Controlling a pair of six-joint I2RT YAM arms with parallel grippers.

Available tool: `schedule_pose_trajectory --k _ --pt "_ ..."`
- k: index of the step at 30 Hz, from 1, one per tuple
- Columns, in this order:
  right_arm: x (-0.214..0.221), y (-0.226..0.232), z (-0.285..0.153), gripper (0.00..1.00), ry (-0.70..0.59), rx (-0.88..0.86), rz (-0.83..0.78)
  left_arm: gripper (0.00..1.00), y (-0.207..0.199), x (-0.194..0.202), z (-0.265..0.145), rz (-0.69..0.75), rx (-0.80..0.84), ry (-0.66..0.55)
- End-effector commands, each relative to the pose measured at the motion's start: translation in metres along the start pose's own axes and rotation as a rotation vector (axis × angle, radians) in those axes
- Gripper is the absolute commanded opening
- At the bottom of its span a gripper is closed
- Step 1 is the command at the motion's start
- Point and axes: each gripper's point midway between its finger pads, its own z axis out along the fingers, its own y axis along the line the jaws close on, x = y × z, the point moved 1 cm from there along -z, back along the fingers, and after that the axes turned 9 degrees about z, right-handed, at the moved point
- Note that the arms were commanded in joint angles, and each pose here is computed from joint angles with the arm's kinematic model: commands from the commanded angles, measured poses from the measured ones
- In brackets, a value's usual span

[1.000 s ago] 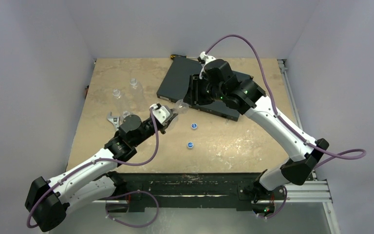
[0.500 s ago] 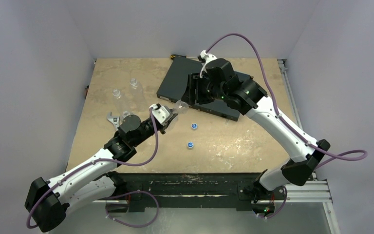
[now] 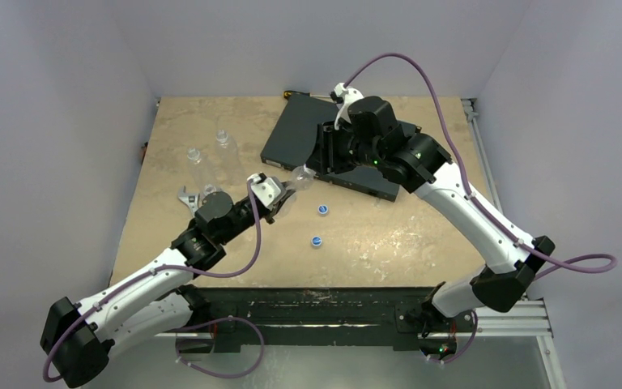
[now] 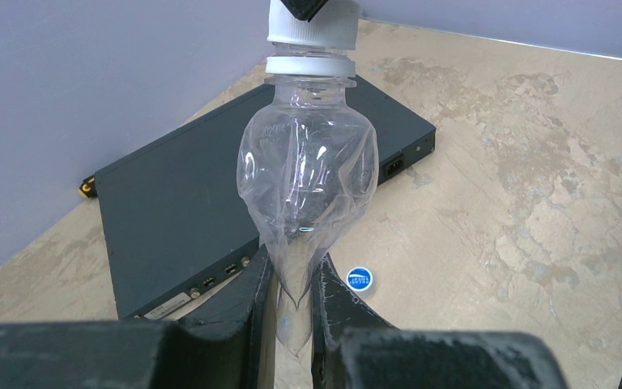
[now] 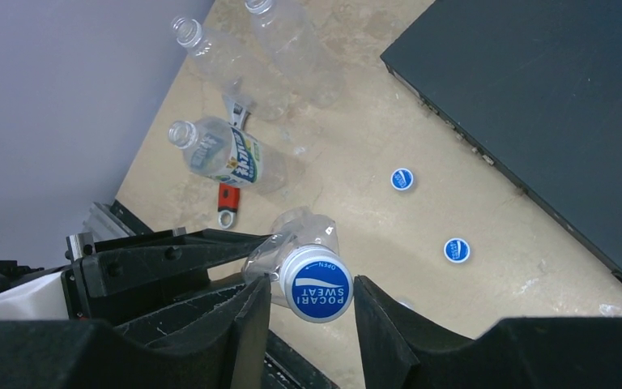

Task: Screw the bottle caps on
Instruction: Screw the bottle cap onto the plastic bottle.

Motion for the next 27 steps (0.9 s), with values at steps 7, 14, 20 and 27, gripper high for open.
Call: schedule_pose_trajectory --k 7,14,20,27 --pt "0.001 0.007 0.002 0.44 0.012 -0.033 -0.003 0.00 0.007 -0.030 0.000 0.014 -0.005 -0.077" --pt "0.000 0.003 0.004 0.44 0.008 -0.005 0.002 0.00 0.007 -0.029 -0.001 0.016 -0.009 -0.079" --pt "0.000 0.000 0.007 0.43 0.010 0.012 0.008 0.00 0.007 -0.029 -0.002 0.018 -0.013 -0.082" --pt "-0.002 0.003 0.007 0.33 0.004 -0.004 0.013 0.00 0.007 -0.029 -0.002 0.020 -0.012 -0.085"
